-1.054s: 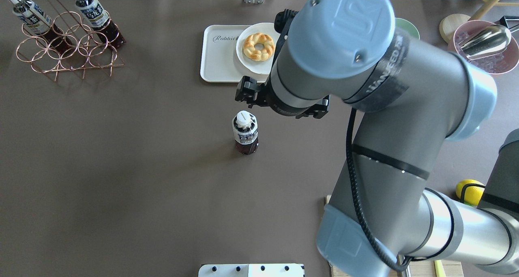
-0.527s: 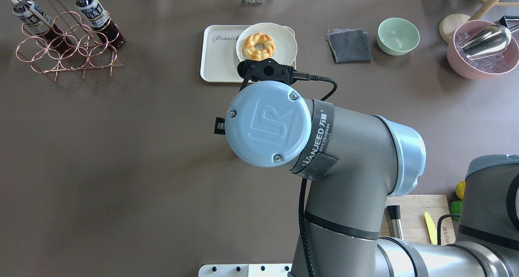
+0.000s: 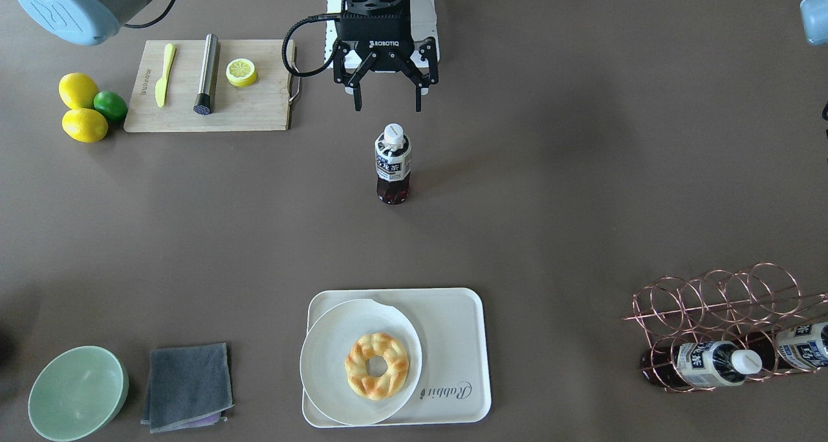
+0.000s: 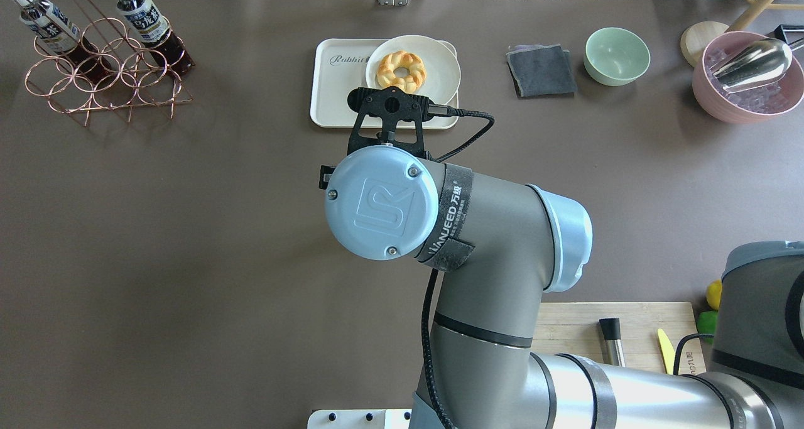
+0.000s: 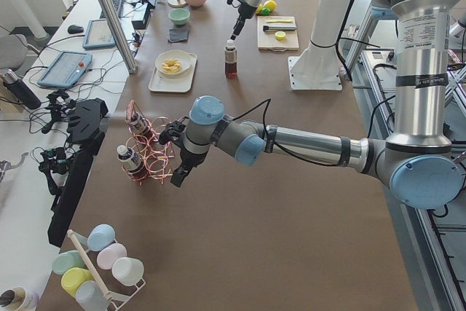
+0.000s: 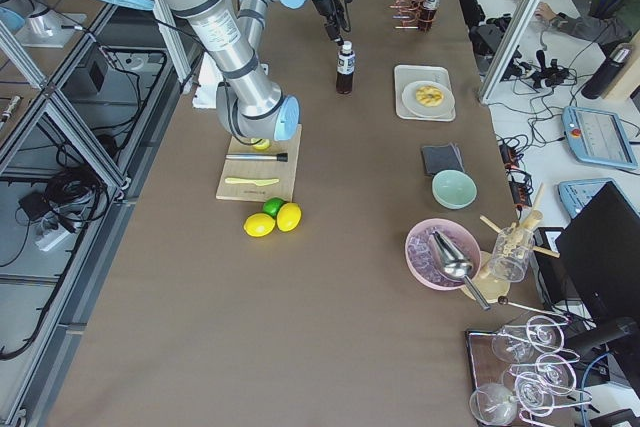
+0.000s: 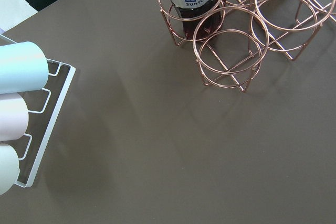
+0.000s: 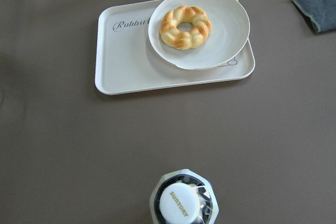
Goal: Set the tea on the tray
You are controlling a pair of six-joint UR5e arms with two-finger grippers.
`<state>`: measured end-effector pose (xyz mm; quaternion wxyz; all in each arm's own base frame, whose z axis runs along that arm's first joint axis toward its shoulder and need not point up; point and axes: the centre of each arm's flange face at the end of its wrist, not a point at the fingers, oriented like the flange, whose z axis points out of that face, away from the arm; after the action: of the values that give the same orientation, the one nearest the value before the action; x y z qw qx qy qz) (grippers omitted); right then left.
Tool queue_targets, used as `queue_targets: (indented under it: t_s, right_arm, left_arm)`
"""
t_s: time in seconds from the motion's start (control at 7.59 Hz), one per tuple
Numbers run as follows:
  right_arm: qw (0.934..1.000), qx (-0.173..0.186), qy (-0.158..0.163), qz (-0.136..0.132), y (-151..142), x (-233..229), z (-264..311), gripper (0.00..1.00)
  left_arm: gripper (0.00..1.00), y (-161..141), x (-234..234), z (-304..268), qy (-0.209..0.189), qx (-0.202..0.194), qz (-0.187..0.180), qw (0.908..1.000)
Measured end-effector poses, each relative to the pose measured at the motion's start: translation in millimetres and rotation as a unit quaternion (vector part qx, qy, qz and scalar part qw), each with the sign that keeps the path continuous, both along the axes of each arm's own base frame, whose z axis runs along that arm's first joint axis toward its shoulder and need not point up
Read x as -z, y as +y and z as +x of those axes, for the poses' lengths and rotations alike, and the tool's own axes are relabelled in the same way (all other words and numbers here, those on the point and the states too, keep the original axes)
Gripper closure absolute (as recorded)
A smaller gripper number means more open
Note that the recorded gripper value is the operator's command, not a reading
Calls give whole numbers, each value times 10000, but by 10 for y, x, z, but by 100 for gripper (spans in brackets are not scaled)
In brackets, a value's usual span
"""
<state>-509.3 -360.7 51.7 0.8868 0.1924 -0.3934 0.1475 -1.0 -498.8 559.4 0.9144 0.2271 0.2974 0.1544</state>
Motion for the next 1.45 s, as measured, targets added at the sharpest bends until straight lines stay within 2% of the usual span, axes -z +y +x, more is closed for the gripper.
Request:
queue_targets:
  t_s: [0.4, 0.66, 1.05, 1.45]
  right_arm:
    - [9991, 130, 379, 169, -192, -135, -97, 7]
    - [9982, 212, 517, 226, -209, -172, -161, 14]
    - [9974, 275, 604, 262, -161, -165, -297, 26]
    - [9975, 281, 586, 286, -142, -134, -330, 27]
  left_arm:
    - [2, -17, 17, 7, 5, 1, 13, 10000]
    - [2, -19, 24, 8, 6, 0, 20, 10000]
    - [2, -20, 20, 8, 6, 1, 15, 10000]
    - [2, -29, 29, 13, 9, 1, 20, 10000]
